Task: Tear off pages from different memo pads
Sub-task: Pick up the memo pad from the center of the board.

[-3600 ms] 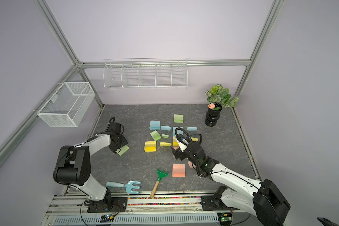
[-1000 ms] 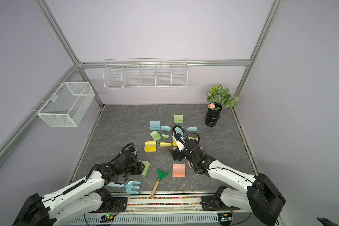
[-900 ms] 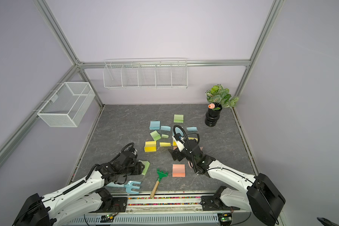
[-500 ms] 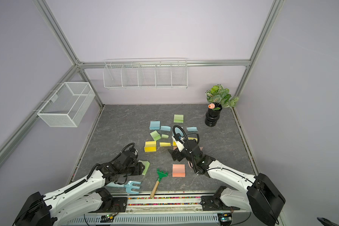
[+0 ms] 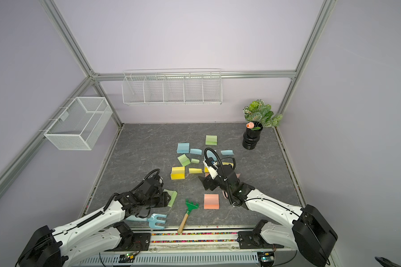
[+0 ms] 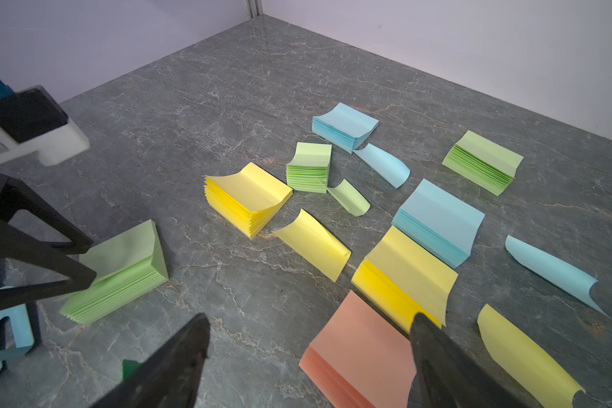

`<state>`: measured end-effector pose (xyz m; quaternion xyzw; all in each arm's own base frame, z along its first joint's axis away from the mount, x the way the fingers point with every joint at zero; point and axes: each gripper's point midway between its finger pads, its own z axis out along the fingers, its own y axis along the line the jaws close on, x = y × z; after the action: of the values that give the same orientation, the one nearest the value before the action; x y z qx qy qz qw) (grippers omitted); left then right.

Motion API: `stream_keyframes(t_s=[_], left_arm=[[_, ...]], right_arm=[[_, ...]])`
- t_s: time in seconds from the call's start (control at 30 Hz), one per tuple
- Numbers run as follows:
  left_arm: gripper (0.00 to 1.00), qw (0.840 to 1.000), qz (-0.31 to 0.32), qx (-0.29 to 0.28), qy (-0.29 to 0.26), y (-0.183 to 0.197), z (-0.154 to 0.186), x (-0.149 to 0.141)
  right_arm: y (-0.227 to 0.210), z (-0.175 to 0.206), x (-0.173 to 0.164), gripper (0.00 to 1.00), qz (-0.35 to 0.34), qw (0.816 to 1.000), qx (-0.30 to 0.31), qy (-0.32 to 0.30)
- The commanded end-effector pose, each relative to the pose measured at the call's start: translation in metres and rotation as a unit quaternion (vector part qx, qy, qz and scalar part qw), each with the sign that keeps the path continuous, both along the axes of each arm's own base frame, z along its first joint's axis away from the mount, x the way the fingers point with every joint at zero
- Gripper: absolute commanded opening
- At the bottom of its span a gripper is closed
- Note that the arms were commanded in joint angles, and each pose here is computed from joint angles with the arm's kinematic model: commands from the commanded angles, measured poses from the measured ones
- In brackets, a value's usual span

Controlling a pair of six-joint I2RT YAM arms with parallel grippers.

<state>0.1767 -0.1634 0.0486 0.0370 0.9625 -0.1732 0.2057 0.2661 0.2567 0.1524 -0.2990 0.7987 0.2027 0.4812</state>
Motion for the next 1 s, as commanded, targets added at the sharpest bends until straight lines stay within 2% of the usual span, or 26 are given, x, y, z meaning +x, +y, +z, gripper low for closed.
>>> stream_keyframes(t_s=[0.0, 0.3, 0.5, 0.63, 0.93, 0.97], left_arm=[[0.59, 1.000, 0.017, 0.015, -0.010, 0.008, 0.002, 0.003], [0.58, 0.999, 0.034, 0.025, -0.019, 0.017, 0.005, 0.004], [0.58, 0.998, 0.046, 0.030, -0.025, 0.023, 0.007, 0.004], [0.58, 0.998, 0.052, 0.032, -0.027, 0.025, 0.007, 0.004], [0.58, 0.997, 0.059, 0.027, -0.038, 0.028, 0.012, 0.004], [0.58, 0.997, 0.059, 0.026, -0.038, 0.028, 0.012, 0.004]], right_arm=[[0.006, 0.006, 0.000, 0.89, 0.008, 1.000, 0.004, -0.004], [0.013, 0.005, -0.004, 0.89, 0.026, 1.000, -0.001, 0.000], [0.053, -0.006, -0.015, 0.89, 0.091, 0.995, -0.045, 0.021], [0.085, -0.028, -0.017, 0.89, 0.113, 0.990, -0.063, 0.047], [0.124, -0.064, -0.021, 0.89, 0.144, 0.984, -0.055, 0.092], [0.131, -0.058, -0.018, 0.89, 0.148, 0.984, -0.050, 0.088]])
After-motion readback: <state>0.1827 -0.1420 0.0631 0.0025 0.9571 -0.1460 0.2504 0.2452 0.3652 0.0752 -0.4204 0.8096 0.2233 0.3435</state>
